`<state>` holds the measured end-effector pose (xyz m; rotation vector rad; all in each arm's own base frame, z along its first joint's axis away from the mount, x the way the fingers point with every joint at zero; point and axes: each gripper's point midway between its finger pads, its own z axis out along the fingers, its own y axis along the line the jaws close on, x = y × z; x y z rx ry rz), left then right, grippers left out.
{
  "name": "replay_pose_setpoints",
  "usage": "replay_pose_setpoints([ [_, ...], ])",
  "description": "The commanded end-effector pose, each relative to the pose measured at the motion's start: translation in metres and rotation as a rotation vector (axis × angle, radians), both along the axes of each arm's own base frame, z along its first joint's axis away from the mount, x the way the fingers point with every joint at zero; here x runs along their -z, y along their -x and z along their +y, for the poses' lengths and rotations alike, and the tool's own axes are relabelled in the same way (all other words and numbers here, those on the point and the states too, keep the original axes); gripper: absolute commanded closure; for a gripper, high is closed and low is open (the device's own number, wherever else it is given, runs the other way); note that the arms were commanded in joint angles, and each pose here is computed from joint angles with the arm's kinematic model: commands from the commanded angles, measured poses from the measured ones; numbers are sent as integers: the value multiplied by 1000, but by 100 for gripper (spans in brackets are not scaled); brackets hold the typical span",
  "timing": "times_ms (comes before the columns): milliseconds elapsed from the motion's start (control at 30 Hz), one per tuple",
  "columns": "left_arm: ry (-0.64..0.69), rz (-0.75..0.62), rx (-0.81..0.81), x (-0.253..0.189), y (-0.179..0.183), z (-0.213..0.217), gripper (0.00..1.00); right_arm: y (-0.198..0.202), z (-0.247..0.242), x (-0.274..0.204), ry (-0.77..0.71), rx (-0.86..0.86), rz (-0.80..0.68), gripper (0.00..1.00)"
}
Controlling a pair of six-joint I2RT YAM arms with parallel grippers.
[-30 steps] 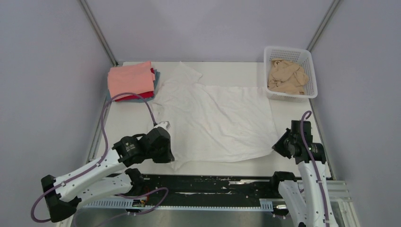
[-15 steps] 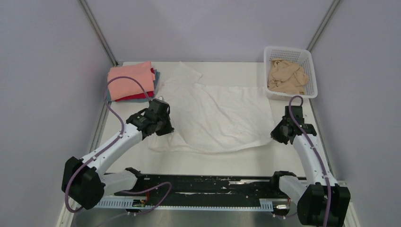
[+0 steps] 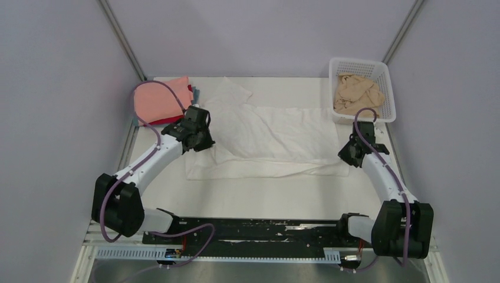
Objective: Fold and stack the t-shirts
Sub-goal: Fold the flattened tshirt in 1/3 of the way
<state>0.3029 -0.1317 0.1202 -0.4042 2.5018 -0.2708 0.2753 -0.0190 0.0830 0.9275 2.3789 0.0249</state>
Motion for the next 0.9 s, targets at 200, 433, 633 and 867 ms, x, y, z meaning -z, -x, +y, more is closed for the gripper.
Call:
replay_pose_setpoints([
  [200, -72, -97, -64, -16, -63, 14, 100, -58, -4, -15, -4, 15, -151, 97],
  [433, -139, -36, -53, 7, -104, 13, 98, -93, -6, 3, 57, -106, -142, 89],
  [633, -212, 27, -99, 18, -122, 24, 15, -114, -6, 5, 78, -163, -110, 33],
  [867, -68, -19, -86, -3, -107, 7, 0, -77, 17, -20, 61, -194, -182, 0],
])
